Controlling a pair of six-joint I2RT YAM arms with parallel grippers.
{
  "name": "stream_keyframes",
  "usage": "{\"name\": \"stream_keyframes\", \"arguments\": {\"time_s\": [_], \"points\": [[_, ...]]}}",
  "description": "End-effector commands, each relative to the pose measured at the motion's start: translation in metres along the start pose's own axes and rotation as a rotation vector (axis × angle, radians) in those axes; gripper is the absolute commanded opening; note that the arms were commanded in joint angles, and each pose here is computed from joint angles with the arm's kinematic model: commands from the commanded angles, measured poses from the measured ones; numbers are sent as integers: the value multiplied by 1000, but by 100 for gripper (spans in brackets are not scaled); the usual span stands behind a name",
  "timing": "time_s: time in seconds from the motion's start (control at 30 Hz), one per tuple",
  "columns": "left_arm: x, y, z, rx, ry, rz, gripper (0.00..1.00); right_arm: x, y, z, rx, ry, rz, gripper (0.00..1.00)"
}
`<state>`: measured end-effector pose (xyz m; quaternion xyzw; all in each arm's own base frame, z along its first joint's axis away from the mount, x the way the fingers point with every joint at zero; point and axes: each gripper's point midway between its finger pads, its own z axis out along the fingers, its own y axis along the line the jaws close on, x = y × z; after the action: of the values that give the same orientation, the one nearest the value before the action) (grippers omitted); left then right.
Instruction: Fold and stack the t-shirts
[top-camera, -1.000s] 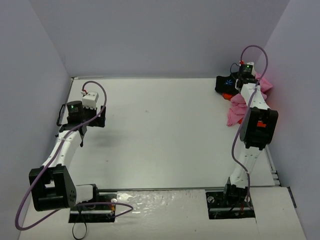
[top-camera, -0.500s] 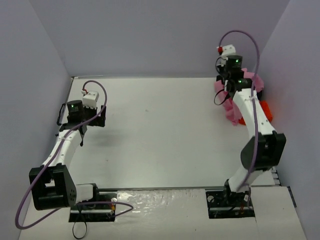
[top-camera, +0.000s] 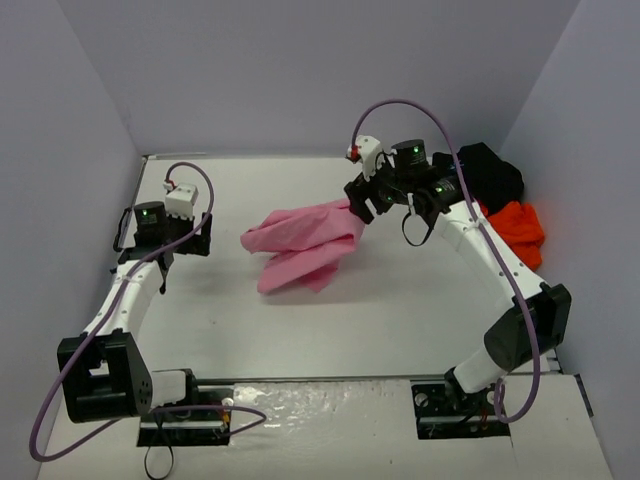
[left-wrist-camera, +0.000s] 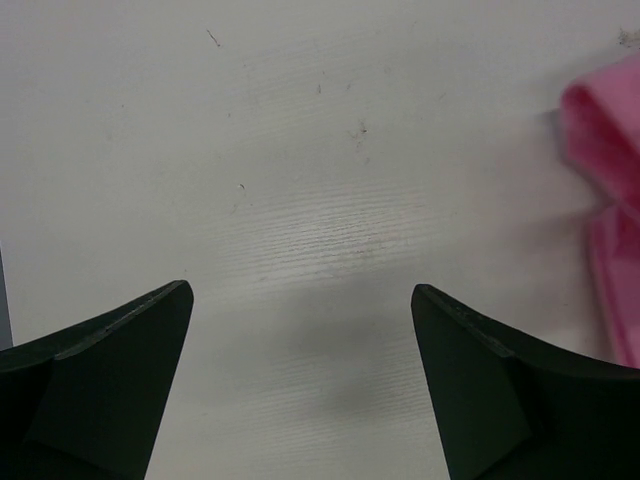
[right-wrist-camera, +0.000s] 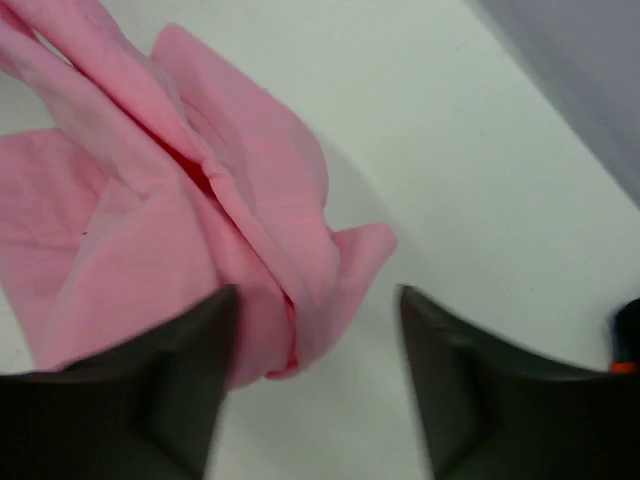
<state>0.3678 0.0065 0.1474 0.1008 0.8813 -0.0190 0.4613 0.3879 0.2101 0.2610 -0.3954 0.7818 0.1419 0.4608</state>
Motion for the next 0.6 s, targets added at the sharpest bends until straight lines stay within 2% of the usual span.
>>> {"name": "stream_keyframes", "arguments": {"time_s": [0.0,0.1,0.2,0.27,0.37,0.5,0.53,0.57], "points": [[-45,6,-14,-27,-118,36,89,31,-1,16,7,83,-60,100],[-46,7,-13,-30,-116,37,89,53,-22,26,137,168,-43,100],[-50,7,-12,-24,-116,39,89,55,-80,8,530,178,-56,100],[-53,5,-12,-17,-115,52,89,53,-94,3,615,178,-86,100],[-55,-2,-10,17,-102,85,89,66,-76,12,502,249,-137,100],[-54,-27,-5,138,-56,107,88,76,-37,34,339,243,-150,100],[-54,-30,-3,148,-47,107,87,78,-31,37,322,244,-149,100],[-53,-32,0,154,-40,105,78,77,-23,41,298,240,-154,100]]}}
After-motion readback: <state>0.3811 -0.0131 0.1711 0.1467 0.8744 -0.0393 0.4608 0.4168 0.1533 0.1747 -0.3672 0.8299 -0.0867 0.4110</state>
